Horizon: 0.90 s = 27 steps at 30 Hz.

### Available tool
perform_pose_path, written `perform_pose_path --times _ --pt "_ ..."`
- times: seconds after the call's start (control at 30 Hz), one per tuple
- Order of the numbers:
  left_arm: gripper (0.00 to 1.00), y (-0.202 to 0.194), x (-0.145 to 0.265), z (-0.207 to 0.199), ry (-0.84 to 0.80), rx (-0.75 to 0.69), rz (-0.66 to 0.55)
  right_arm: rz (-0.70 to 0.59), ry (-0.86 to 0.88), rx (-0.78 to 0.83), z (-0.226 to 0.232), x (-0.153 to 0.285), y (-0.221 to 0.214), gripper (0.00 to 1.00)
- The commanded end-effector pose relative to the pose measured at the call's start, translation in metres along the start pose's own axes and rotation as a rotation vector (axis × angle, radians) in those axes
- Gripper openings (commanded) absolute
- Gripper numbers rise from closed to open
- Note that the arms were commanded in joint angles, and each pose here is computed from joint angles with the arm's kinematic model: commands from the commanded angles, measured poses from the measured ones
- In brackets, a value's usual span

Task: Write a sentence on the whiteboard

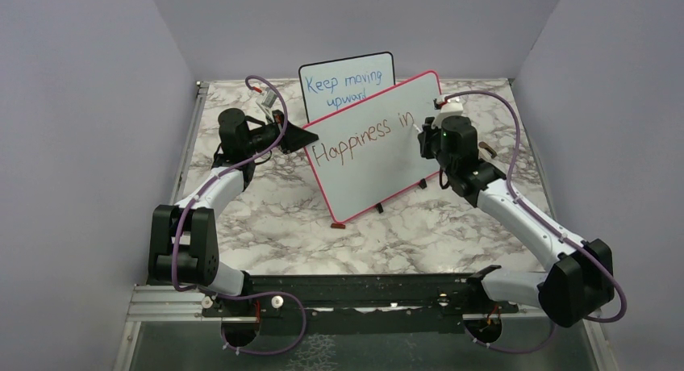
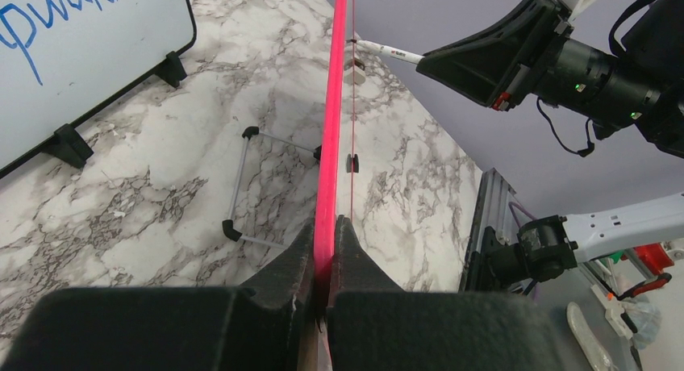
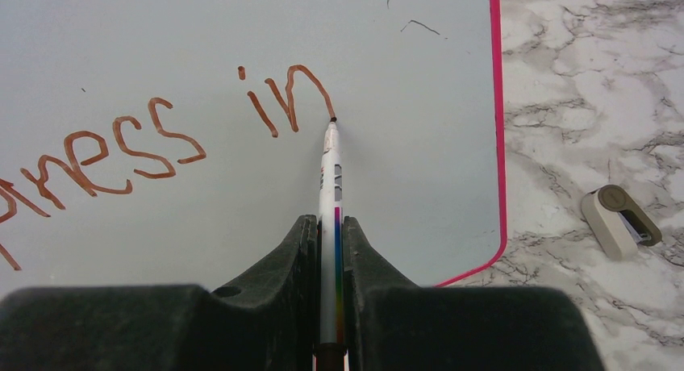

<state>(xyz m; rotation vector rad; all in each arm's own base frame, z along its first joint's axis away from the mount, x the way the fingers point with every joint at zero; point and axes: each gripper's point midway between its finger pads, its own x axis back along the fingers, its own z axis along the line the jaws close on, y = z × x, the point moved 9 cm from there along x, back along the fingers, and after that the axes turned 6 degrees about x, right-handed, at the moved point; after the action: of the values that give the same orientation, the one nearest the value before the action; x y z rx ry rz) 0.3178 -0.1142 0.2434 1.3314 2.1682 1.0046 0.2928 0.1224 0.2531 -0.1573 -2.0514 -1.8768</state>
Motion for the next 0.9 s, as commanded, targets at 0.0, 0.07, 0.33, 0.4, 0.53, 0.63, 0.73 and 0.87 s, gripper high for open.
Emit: perform_pose_path --times 0.0,0.07,0.33,0.4,0.53,0.63,0.73,0.87 --pt "0.00 -0.012 -0.001 0.014 0.051 0.010 0.032 -0.016 -0.002 0.007 -0.005 0.010 0.003 0.01" --pt "0.00 -0.012 -0.001 0.014 0.050 0.011 0.032 -0.034 0.012 0.012 -0.005 0.014 0.006 0.01" --pt "0.00 -0.011 -0.001 0.013 0.050 0.013 0.030 -0.069 0.106 0.030 0.001 0.035 0.006 0.01" --pt "0.00 -0.011 -0.001 0.012 0.049 0.011 0.029 -0.075 0.134 0.039 0.006 0.040 0.005 0.01" --pt "0.00 -0.011 -0.001 0.012 0.049 0.014 0.029 -0.083 0.174 0.054 0.017 0.051 0.001 0.01" --pt "0.00 -0.010 -0.001 0.011 0.048 0.012 0.027 -0.091 0.208 0.066 0.026 0.059 -0.003 0.01" --pt "0.00 -0.010 -0.001 0.011 0.047 0.010 0.026 -0.088 0.229 0.085 0.036 0.065 -0.009 0.01" --pt "0.00 -0.010 0.000 0.011 0.049 0.014 0.027 -0.065 0.281 0.104 0.054 0.071 -0.012 0.01"
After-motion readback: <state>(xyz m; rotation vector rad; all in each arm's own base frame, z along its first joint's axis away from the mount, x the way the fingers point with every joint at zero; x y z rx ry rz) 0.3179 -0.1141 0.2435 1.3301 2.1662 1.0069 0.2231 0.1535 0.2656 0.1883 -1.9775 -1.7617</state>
